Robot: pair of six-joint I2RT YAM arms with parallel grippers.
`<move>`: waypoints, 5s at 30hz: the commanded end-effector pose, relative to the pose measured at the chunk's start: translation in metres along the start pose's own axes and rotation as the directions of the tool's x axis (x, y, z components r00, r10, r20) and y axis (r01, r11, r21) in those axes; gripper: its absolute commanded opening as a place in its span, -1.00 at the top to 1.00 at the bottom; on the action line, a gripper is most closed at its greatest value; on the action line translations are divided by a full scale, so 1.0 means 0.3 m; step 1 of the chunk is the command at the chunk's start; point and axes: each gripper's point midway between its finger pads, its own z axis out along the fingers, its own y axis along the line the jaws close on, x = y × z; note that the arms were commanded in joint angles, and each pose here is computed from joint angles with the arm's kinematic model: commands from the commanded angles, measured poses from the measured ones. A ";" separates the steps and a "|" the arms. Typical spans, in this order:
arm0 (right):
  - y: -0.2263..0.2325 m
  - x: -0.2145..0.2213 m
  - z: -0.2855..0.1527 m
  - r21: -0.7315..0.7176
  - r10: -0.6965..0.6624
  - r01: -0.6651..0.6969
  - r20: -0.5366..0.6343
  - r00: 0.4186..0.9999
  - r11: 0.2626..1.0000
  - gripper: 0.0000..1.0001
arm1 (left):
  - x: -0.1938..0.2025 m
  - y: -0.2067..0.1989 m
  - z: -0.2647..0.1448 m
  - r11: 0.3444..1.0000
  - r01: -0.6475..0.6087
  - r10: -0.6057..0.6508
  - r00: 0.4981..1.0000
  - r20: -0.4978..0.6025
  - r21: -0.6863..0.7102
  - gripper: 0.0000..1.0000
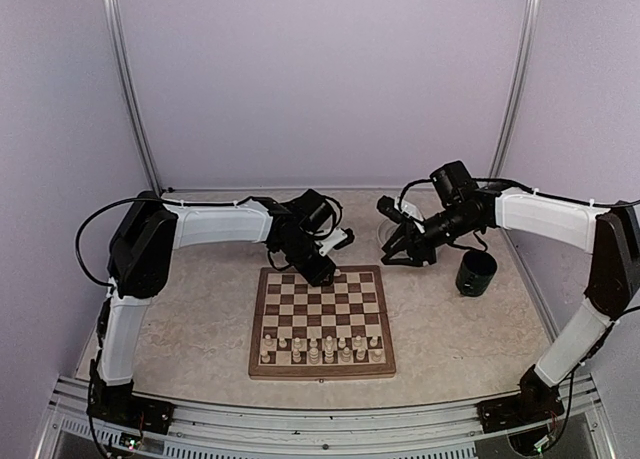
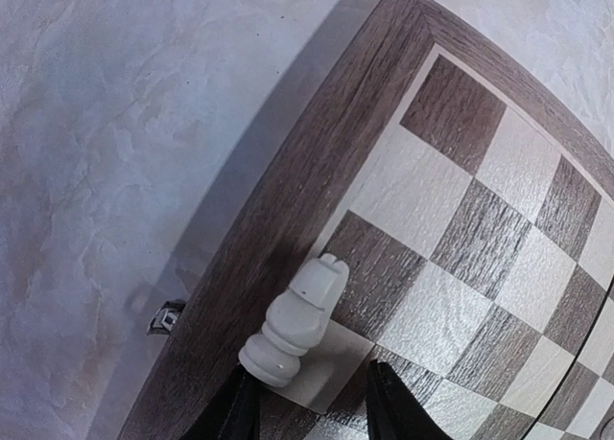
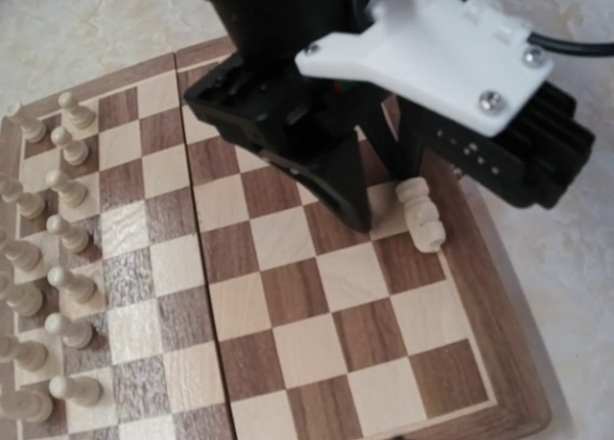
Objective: Set up the chess pieces on the board
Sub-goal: Pick up the knight from the chessboard, then pass from the left arm to the right, then place the knight at b1.
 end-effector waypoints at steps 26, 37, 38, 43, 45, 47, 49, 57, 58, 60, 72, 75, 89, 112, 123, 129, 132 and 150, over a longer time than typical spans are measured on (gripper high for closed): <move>-0.010 -0.009 0.015 -0.045 0.040 -0.040 0.011 0.999 0.998 0.22 | -0.002 -0.004 0.071 0.995 -0.099 0.098 0.995 -0.030 -0.017 0.26; -0.006 -0.018 0.015 -0.056 0.042 -0.041 0.021 0.999 0.998 0.21 | 0.108 -0.031 0.066 0.998 -0.056 0.057 0.992 -0.114 0.010 0.50; -0.006 -0.020 0.015 -0.057 0.042 -0.040 0.022 0.999 0.998 0.21 | 0.112 -0.033 0.066 0.998 -0.057 0.057 0.992 -0.114 0.011 0.55; -0.010 -0.017 0.020 -0.057 0.054 -0.053 0.020 0.998 0.997 0.21 | 0.101 -0.039 0.058 0.999 -0.037 0.038 0.994 -0.104 0.019 0.80; -0.022 -0.010 0.027 -0.043 0.077 -0.076 0.018 0.997 0.996 0.21 | 0.074 -0.048 0.037 0.999 -0.021 0.023 0.998 -0.058 0.035 0.83; -0.032 -0.002 0.042 -0.038 0.110 -0.109 0.025 0.994 0.993 0.22 | 0.031 -0.056 0.003 0.998 0.010 -0.011 1.000 0.013 0.064 0.86; -0.026 0.002 0.064 -0.079 0.153 -0.150 0.034 0.988 0.986 0.21 | -0.028 -0.069 -0.057 0.995 0.030 -0.041 0.994 0.104 0.100 0.87; -0.080 -0.059 0.085 -0.256 0.346 -0.314 0.094 0.933 0.914 0.17 | -0.190 -0.159 -0.258 0.962 0.035 -0.135 0.922 0.362 0.270 0.86; -0.080 -0.063 0.086 -0.281 0.365 -0.326 0.096 0.926 0.903 0.13 | -0.207 -0.168 -0.284 0.958 0.023 -0.138 0.910 0.390 0.286 0.85; -0.064 -0.074 0.084 -0.334 0.384 -0.332 0.103 0.917 0.882 -0.04 | -0.219 -0.179 -0.309 0.955 0.007 -0.137 0.899 0.417 0.297 0.85; -0.023 -0.095 0.085 -0.475 0.458 -0.356 0.117 0.881 0.805 0.03 | -0.255 -0.222 -0.318 0.944 -0.039 -0.113 0.895 0.431 0.328 0.83; -0.031 -0.086 0.099 -0.487 0.476 -0.373 0.103 0.873 0.790 0.07 | -0.261 -0.229 -0.318 0.942 -0.042 -0.114 0.893 0.435 0.333 0.83; -0.016 -0.096 0.109 -0.545 0.502 -0.374 0.101 0.859 0.750 0.26 | -0.274 -0.258 -0.299 0.927 -0.060 -0.111 0.899 0.423 0.371 0.83; -0.022 -0.176 0.060 -0.085 0.086 -0.079 0.082 0.993 0.993 0.95 | -0.207 0.017 -0.525 0.978 0.135 -0.198 0.846 0.495 0.160 -0.98; 0.356 -0.245 0.314 -0.169 -0.324 0.301 -0.131 0.937 0.938 0.92 | 0.025 0.466 -0.717 0.812 0.457 -0.206 0.806 0.554 -0.363 -0.98; 0.508 -0.186 0.465 -0.248 -0.443 0.383 -0.265 0.856 0.890 0.91 | 0.124 0.556 -0.691 0.775 0.522 -0.275 0.787 0.552 -0.357 -0.98; 0.566 -0.171 0.523 -0.279 -0.478 0.404 -0.300 0.825 0.871 0.92 | 0.128 0.552 -0.692 0.777 0.517 -0.272 0.790 0.549 -0.359 -0.98; 0.673 -0.061 0.665 -0.365 -0.566 0.439 -0.422 0.708 0.821 0.86 | 0.102 0.465 -0.671 0.822 0.453 -0.239 0.824 0.513 -0.345 -0.98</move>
